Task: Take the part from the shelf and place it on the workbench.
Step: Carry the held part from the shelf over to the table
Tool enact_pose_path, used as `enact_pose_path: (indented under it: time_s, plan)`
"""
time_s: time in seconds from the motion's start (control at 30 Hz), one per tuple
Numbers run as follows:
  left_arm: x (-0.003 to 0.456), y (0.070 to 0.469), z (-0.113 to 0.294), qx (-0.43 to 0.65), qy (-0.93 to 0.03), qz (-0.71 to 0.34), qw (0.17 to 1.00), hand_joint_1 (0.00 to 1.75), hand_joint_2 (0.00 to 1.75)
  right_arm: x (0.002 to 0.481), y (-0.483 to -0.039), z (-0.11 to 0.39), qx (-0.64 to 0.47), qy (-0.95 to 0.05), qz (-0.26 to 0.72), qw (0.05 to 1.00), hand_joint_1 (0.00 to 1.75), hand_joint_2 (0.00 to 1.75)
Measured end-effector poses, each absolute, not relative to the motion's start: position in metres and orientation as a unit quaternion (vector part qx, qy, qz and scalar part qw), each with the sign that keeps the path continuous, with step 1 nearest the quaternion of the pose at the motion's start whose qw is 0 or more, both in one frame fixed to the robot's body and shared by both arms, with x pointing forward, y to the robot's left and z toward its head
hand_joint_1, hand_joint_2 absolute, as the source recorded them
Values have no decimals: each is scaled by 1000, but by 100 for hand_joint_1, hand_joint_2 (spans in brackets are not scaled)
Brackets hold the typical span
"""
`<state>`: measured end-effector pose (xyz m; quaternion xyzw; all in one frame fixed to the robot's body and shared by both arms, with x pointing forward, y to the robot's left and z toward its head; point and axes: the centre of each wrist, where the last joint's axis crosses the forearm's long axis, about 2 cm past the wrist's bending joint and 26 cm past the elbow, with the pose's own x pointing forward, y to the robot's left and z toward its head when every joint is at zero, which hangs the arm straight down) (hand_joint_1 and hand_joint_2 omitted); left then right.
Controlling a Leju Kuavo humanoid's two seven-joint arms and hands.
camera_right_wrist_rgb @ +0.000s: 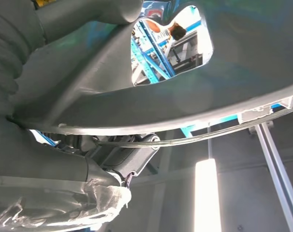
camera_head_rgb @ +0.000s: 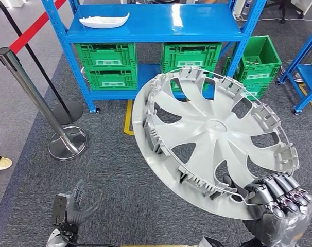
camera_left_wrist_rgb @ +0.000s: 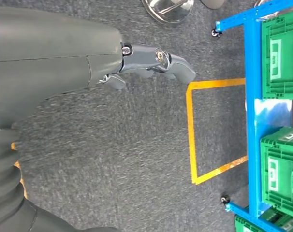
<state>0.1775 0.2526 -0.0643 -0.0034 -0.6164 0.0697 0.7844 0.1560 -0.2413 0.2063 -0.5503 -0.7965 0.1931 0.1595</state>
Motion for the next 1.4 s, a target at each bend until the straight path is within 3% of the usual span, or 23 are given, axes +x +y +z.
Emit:
enact_pose_path:
  time_s: [1.4]
  plan:
    - [193,223,-60,-52,-611,-23,789,0,175,113,-257,225,-618,-735,200,194,175,175]
